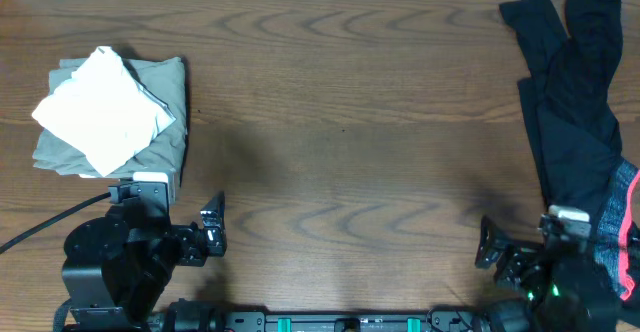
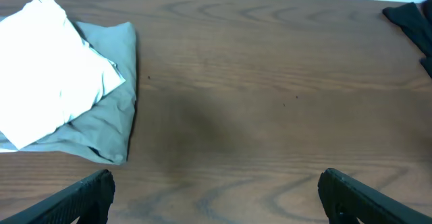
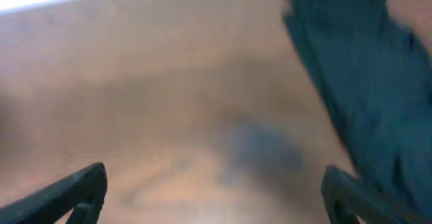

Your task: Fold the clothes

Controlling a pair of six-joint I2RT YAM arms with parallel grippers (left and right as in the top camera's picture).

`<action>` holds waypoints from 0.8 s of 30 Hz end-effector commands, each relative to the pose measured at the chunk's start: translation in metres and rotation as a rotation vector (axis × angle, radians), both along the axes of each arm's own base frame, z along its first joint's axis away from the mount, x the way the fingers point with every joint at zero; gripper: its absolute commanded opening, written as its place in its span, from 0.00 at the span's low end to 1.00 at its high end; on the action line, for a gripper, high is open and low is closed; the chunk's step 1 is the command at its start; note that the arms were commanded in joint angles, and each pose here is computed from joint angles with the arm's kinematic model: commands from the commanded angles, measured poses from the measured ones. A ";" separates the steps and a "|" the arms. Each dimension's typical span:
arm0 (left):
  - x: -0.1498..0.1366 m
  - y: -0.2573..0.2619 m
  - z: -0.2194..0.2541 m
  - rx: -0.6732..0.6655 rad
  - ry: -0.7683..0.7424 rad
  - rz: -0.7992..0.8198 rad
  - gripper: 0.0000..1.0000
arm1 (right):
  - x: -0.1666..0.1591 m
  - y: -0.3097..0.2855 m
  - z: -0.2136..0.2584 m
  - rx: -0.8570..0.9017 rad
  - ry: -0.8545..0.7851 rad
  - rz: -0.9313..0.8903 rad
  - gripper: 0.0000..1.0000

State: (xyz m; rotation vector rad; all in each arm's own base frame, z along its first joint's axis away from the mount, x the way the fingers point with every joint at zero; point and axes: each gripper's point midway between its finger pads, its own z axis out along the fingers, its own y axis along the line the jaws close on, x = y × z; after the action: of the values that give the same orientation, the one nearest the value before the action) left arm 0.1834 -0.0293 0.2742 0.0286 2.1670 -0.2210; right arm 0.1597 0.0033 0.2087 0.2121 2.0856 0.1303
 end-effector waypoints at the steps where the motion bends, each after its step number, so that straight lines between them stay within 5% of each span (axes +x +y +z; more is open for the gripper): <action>1: -0.001 -0.001 0.000 0.008 -0.006 -0.013 0.98 | 0.004 -0.003 -0.004 -0.106 -0.097 0.041 0.99; 16: -0.001 -0.001 0.000 0.008 -0.006 -0.013 0.98 | 0.077 0.010 -0.044 -0.153 -0.386 0.053 0.99; 24: -0.001 -0.001 0.001 0.008 -0.006 -0.013 0.98 | 0.086 0.015 -0.050 -0.122 -0.461 0.086 0.99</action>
State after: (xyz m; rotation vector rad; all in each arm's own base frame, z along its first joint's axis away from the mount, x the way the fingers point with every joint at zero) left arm 0.1833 -0.0293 0.2738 0.0287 2.1682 -0.2215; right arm 0.2452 0.0145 0.1631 0.0536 1.6299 0.0736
